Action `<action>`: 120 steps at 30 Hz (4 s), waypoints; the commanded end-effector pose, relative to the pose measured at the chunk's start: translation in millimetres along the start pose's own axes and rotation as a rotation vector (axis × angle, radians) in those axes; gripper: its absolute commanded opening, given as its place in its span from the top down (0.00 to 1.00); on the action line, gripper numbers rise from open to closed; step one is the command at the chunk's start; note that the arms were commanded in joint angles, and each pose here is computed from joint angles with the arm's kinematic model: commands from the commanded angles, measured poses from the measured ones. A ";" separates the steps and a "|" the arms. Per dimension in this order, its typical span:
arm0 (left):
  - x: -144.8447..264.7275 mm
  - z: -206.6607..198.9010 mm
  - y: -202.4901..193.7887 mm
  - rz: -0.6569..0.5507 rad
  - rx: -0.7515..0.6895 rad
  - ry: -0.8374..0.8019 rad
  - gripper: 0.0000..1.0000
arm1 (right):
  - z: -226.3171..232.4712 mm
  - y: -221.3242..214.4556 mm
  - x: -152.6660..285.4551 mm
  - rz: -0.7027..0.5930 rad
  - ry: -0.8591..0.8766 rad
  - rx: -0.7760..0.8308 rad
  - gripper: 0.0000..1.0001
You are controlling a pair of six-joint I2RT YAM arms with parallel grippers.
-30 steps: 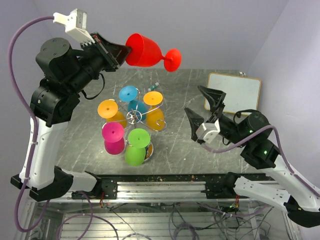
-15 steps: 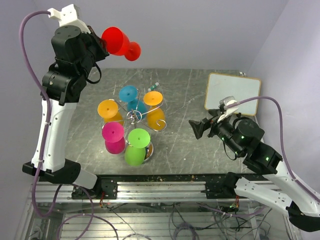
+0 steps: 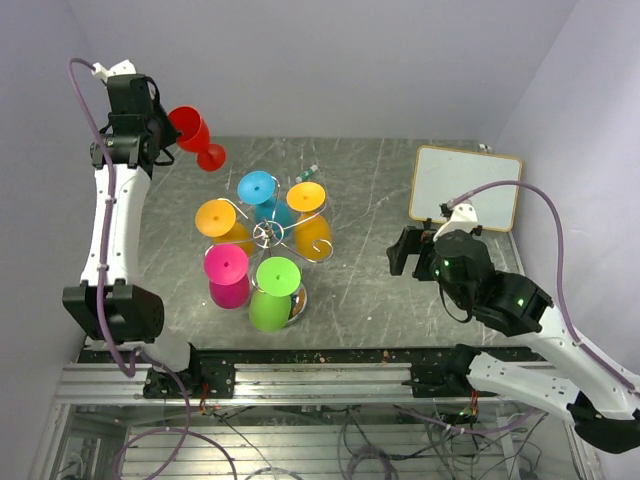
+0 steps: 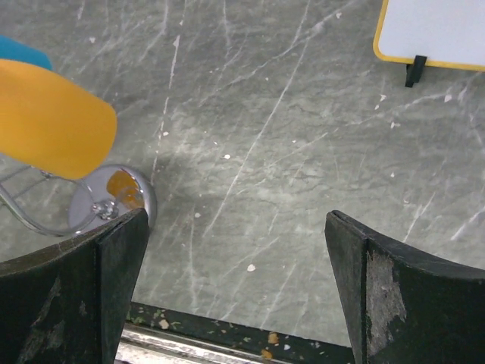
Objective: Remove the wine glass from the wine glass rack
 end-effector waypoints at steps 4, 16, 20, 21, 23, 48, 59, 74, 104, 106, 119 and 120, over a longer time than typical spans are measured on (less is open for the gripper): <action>-47.3 39.0 -16.8 0.059 -0.040 0.101 0.93 | -6.4 -0.1 7.9 0.002 -0.059 -0.182 0.00; -93.4 92.6 -50.9 0.122 -0.116 0.285 0.93 | 11.1 -24.7 -17.4 0.151 -0.054 -0.072 0.00; -98.5 111.4 -53.7 0.130 -0.096 0.308 0.93 | 8.2 -28.4 -27.7 0.150 -0.083 -0.046 0.00; -98.8 115.7 -53.6 0.128 -0.097 0.322 0.93 | 6.5 -29.7 -30.1 0.144 -0.093 -0.046 0.00; -100.4 121.7 -56.7 0.124 -0.096 0.334 0.93 | 4.7 -38.0 -36.7 0.141 -0.091 -0.034 0.00; -116.5 153.1 -82.5 0.149 -0.091 0.379 0.45 | -12.1 -63.6 -49.1 0.174 -0.088 -0.098 0.00; -9.6 90.4 -4.7 -0.144 -0.063 0.122 0.17 | -9.7 -84.6 -54.3 0.224 -0.073 -0.108 0.00; 63.9 23.8 1.7 -0.284 -0.178 -0.104 0.16 | 31.5 19.4 -23.5 0.108 0.108 -0.246 0.01; 59.2 -6.4 -24.1 -0.210 -0.239 -0.149 0.23 | 156.3 129.0 -59.4 0.080 0.674 -0.034 0.11; 59.0 -7.4 -24.3 -0.210 -0.239 -0.156 0.23 | 159.5 126.8 -65.6 0.096 0.678 -0.025 0.12; 53.6 -0.6 -19.1 -0.195 -0.206 -0.169 0.25 | 163.9 108.0 -94.5 0.210 0.761 -0.026 0.48; 53.3 -0.3 -18.8 -0.193 -0.203 -0.170 0.25 | 163.5 107.1 -95.6 0.215 0.758 -0.025 0.49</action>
Point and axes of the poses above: each gripper's point midway between its finger pads, its own x axis back along the fingers, its own z axis along the line the jaws close on, y = z × x, the point moved 3 cm from there along x, back along the fingers, and after that the axes turned 8 degrees about x, right-handed, at the moved point
